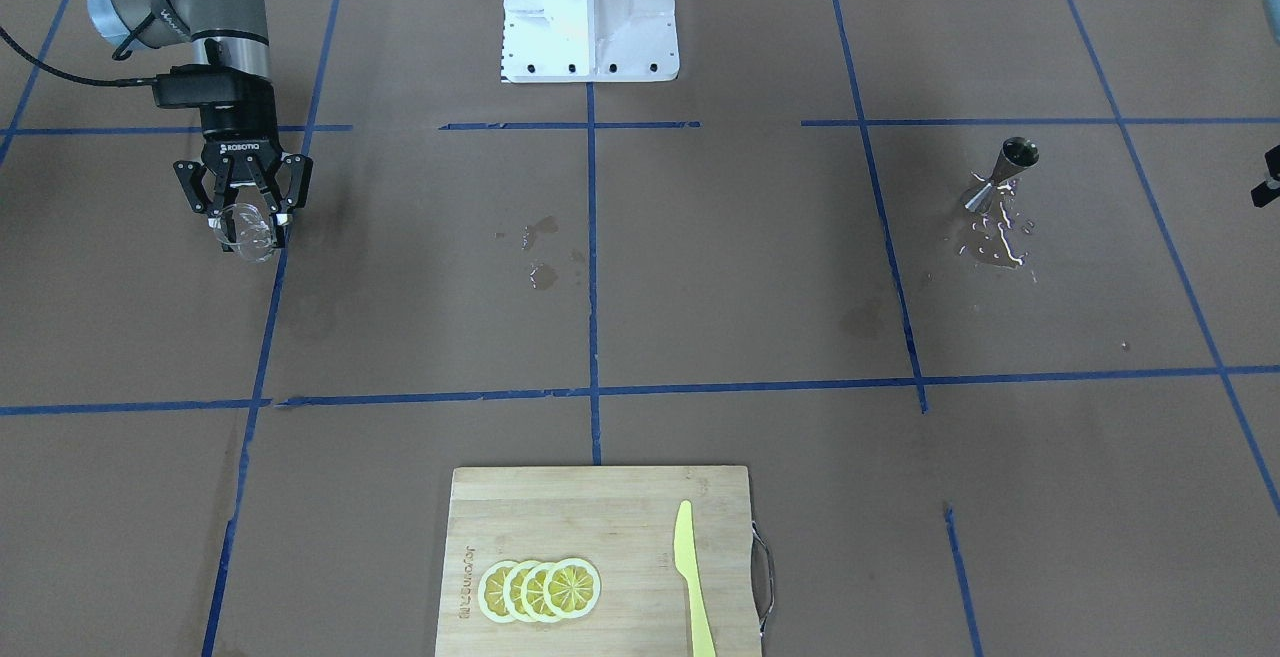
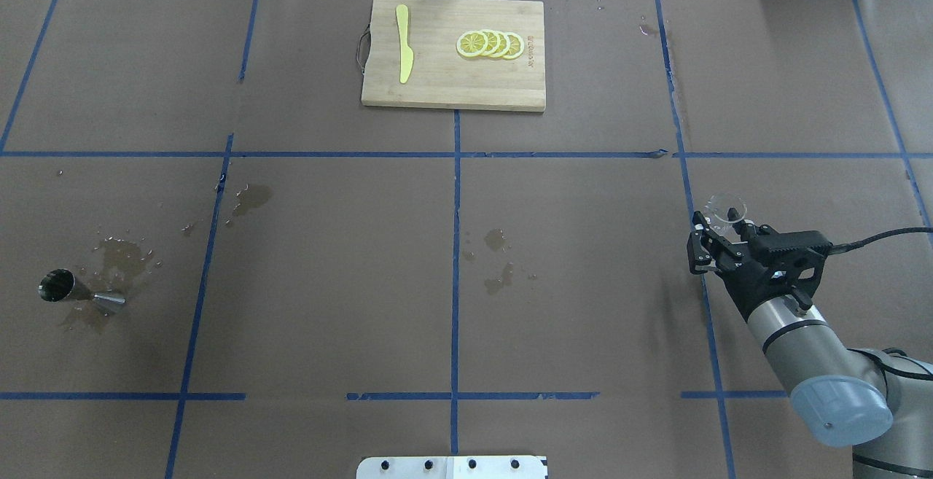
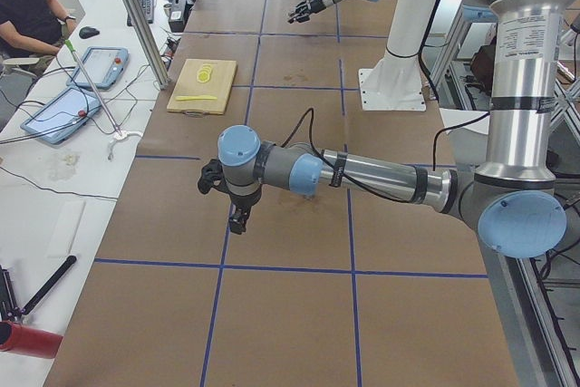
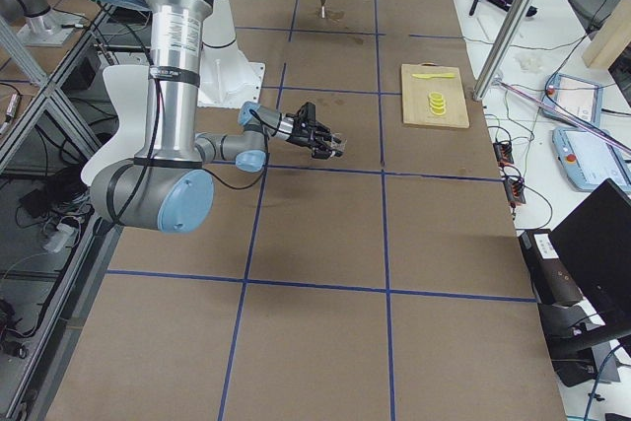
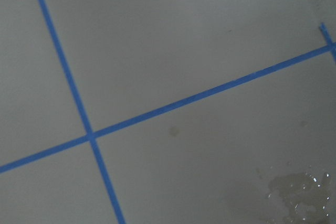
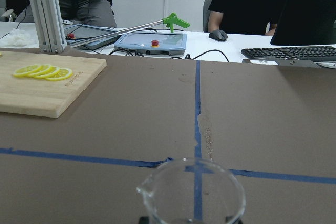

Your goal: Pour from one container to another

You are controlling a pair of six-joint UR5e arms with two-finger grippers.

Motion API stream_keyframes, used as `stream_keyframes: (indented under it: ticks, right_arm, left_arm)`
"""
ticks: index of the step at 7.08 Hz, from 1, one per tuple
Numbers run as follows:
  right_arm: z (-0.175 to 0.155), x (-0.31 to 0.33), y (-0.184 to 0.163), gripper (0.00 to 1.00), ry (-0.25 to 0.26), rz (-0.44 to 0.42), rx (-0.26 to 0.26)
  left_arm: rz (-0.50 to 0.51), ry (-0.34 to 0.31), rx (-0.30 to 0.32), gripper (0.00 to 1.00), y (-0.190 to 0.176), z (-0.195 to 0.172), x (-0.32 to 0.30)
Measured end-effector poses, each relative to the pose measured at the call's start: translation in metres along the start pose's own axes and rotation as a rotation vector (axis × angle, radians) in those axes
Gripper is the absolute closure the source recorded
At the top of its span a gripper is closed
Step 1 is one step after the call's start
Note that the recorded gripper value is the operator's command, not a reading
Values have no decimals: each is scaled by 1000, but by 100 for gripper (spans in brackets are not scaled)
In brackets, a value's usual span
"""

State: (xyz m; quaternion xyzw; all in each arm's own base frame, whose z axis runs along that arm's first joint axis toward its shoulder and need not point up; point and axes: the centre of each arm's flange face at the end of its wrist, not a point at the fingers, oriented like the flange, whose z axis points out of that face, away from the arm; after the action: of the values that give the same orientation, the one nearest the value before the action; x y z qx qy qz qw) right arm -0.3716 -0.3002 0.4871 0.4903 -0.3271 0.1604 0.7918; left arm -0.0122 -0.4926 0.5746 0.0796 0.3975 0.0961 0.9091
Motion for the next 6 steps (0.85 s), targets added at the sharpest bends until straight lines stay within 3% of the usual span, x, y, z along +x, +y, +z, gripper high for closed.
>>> stream_keyframes:
  ticks: [2,4,6]
  right_arm:
    - [15,29,28,100,-26,38,15]
    - [24,49,46,100,-9,20,29]
    - [26,50,54,98,-11,24,50]
  left_arm:
    - [-14,-50,7,0,4,-4,-7]
    - [-6,-105,4,0,-3,-2,-10]
    - [4,-115,9,0,-8,-5,-8]
